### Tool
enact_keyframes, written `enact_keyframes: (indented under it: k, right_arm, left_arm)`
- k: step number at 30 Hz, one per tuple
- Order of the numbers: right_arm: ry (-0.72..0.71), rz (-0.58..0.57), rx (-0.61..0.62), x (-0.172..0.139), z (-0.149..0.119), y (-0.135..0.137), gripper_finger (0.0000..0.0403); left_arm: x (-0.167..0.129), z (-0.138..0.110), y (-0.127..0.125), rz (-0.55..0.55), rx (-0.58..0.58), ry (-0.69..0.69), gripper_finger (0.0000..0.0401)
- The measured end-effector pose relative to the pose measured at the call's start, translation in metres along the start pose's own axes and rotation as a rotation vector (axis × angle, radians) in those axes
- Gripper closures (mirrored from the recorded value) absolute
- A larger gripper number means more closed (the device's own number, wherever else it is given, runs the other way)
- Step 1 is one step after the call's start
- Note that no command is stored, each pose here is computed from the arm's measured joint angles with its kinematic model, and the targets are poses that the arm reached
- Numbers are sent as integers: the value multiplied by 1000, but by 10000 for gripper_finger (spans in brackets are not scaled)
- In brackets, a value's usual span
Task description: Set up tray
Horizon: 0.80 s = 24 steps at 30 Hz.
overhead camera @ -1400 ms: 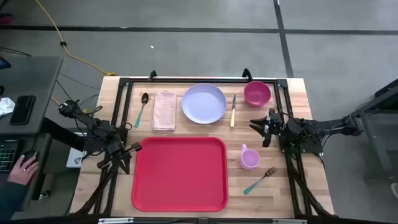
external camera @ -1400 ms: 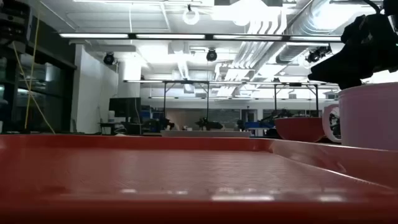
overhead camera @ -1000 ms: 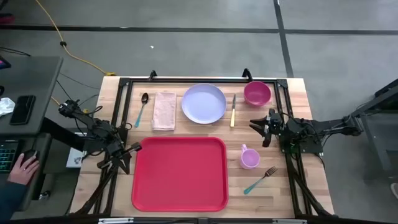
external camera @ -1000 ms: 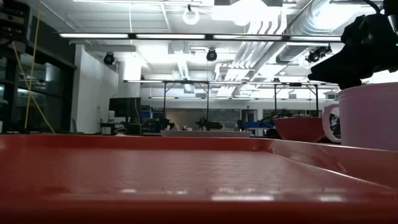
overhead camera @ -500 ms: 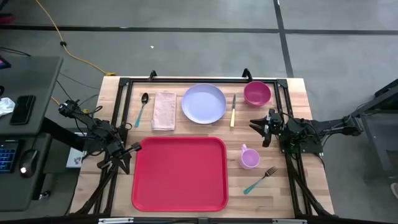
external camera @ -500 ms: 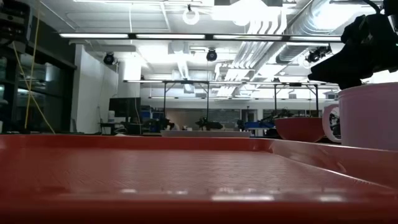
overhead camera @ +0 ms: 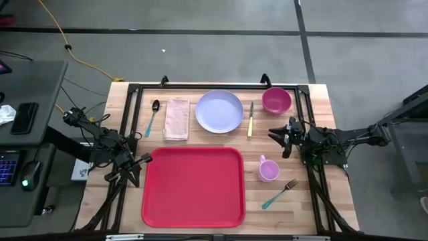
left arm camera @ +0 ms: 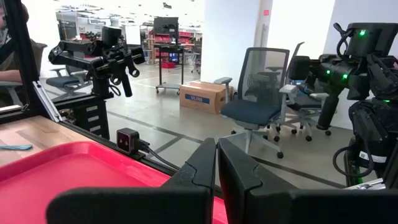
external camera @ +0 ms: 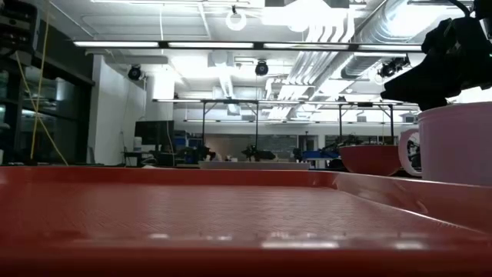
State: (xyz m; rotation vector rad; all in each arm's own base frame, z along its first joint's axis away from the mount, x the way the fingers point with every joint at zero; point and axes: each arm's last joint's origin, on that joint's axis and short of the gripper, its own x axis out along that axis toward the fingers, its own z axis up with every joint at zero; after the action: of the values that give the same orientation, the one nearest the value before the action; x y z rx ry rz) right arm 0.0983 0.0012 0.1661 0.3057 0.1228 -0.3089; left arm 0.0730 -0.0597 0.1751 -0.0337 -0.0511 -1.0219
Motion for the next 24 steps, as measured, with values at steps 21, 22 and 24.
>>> enact_keyframes:
  k: [21,22,24]
  right_arm:
    - [0,0,0,0,0,0,304]
    - [0,0,0,0,0,0,304]
    - [0,0,0,0,0,0,304]
  left_arm:
    - [0,0,5,175,2,-9,352]
    - [-1,1,6,205,2,-11,352]
    - [-1,1,8,266,2,-14,352]
